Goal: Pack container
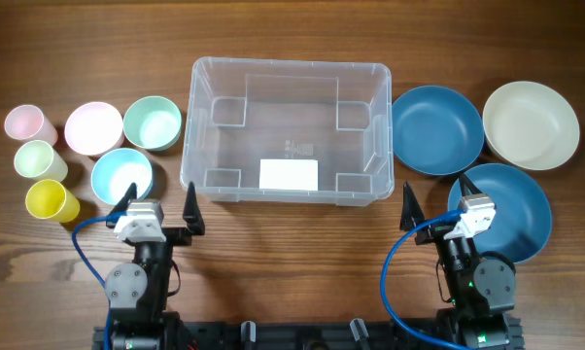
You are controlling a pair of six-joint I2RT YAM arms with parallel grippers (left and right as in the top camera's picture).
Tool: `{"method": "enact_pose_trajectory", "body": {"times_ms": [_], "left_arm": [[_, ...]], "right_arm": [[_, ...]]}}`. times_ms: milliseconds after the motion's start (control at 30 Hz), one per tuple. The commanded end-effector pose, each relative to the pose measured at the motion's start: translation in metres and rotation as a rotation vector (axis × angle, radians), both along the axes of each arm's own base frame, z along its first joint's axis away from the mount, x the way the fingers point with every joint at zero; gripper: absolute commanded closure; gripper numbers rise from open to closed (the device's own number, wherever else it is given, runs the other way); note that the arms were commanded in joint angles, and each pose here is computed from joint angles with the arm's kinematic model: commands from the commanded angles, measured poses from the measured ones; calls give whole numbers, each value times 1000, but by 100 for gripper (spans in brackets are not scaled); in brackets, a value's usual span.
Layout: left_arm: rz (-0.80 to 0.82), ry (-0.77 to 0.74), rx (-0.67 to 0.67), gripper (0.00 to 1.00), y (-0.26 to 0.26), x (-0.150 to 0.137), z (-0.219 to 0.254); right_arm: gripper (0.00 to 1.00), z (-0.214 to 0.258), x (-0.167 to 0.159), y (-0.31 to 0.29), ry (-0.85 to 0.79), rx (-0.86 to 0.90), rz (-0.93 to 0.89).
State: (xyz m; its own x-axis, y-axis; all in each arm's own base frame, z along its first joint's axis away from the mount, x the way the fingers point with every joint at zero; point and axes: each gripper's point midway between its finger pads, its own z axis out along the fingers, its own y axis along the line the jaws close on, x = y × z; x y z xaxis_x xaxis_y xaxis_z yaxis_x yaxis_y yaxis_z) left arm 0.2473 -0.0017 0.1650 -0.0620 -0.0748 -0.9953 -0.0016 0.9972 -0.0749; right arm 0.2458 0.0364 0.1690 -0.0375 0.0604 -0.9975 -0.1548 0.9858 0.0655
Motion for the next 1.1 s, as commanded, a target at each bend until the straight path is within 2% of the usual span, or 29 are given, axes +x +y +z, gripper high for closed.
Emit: {"method": "enact_pose_trajectory", "body": {"times_ms": [0,233,300,400,600,767,900,1067], "left_arm": [[131,-99,-88,0,22,-10,55],[318,-194,-115,0,54,-23,156],[358,-175,-109,0,60,-19,178],[379,-68,-87,0,62,-1,198],[388,293,-9,0,61,31,183],[388,544,45,0,61,34,149],[385,611,59,0,61,28,136],[385,624,62,0,61,25,134]], "right_arm": [[0,-2,0,2,4,-10,14],[0,-1,0,2,3,-10,14],[0,-2,0,2,4,-10,14],[0,-1,0,2,3,-11,14],[0,-1,0,2,3,-10,14],[0,-1,0,2,3,-10,14],[0,-1,0,2,3,-10,14],[0,-1,0,2,3,-10,14]]}}
